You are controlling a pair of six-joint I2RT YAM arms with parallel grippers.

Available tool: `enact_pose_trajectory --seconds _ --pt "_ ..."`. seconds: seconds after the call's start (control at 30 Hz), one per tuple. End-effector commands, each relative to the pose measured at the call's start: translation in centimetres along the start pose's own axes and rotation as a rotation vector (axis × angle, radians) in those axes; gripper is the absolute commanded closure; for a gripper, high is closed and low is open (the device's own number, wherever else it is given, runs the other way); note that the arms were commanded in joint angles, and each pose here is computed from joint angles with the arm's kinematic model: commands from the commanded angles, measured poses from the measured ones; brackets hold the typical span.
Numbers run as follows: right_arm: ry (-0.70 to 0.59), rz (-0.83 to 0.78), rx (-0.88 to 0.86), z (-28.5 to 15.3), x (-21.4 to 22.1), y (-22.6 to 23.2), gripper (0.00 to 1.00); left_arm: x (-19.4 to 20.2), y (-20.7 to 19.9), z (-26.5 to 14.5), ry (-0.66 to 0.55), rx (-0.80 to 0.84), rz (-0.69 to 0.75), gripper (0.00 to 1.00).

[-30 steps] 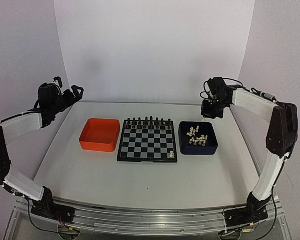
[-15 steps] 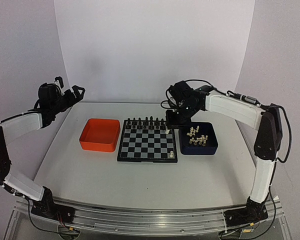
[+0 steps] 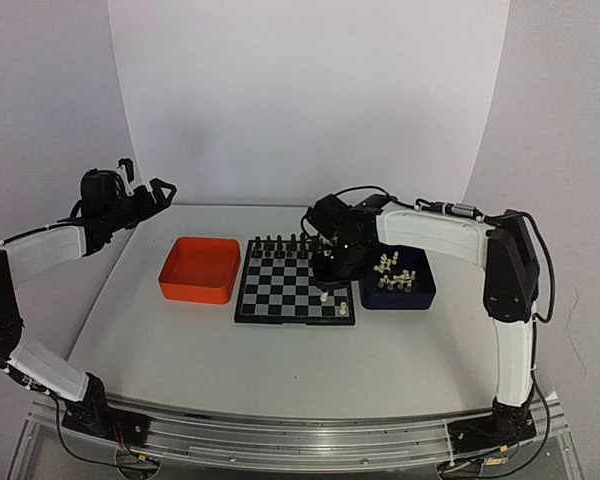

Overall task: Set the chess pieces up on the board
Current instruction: Place the chess piece on the chessboard.

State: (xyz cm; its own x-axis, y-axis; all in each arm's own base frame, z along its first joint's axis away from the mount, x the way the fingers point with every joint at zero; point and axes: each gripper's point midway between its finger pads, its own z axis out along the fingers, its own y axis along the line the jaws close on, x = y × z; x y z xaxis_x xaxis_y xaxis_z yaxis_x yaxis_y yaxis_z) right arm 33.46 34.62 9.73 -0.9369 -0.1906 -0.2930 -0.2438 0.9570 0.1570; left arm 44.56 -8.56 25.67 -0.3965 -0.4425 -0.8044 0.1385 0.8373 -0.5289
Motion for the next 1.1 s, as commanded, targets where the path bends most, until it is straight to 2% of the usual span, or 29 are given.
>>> enact_pose_trajectory --seconds 0.0,1.07 --pt "0.019 0.018 0.048 0.9 0.6 -0.6 1.0 -1.0 -1.2 -0.2 -0.005 0.032 0.044 0.0" --pt "0.071 0.067 0.097 3.0 2.4 -1.5 1.0 -0.7 -1.3 0.0 0.009 0.034 0.052 0.0"
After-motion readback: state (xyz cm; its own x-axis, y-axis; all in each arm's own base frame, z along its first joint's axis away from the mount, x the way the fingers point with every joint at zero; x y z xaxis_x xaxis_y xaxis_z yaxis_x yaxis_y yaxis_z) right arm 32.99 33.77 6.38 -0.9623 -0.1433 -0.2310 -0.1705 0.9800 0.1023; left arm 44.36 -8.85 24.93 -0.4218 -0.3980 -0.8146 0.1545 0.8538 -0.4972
